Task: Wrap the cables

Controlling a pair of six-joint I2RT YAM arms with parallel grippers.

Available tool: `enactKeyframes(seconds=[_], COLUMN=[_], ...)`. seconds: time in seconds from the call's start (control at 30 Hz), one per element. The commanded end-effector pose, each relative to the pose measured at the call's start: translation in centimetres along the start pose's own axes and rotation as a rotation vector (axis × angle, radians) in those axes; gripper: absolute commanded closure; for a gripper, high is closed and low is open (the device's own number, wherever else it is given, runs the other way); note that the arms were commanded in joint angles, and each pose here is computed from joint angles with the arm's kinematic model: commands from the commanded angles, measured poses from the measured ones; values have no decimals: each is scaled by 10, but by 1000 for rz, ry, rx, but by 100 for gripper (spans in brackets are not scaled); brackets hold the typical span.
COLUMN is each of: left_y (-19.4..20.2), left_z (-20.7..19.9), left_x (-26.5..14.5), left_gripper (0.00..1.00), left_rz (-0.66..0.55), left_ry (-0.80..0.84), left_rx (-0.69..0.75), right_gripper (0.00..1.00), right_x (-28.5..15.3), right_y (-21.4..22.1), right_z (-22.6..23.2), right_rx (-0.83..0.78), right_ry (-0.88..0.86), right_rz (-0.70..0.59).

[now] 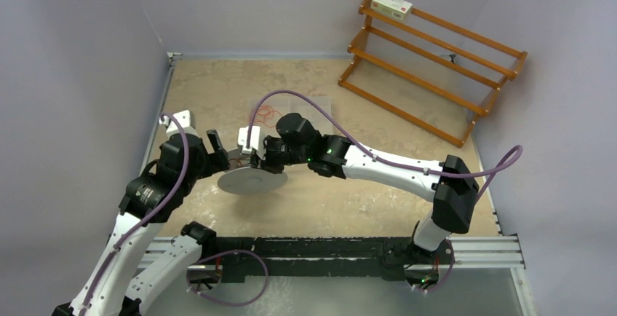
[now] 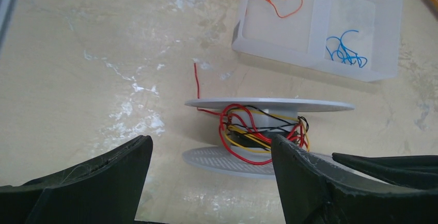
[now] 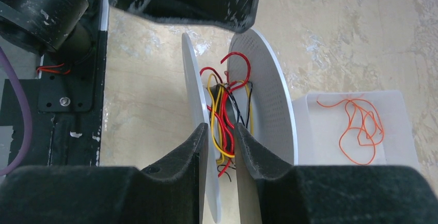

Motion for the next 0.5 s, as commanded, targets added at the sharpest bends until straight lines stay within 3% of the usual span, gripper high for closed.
enactKeyframes(seconds=[0.0,0.47], left_y=[6,30], left_z=[-12,-19], left_x=[4,24], left_gripper=[17,20], left_rz=[47,166], left_ry=[97,132], left_rx=[-59,-66], right_gripper=[72,71], right_x=[-8,-29], right_y=[-19,-24], right_z=[-4,-1], right_rx=[-8,16], right_ry=[16,63], right_rz=[-71,-91])
Point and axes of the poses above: each gripper's point midway between its finger pads, its own x axis out along the fingers, its own z axis along the line the jaws close on, y = z × x, the point moved 9 cm from there along -x, back along the fingers, and after that the axes turned 7 degrees about -x, right-handed, at the moved point
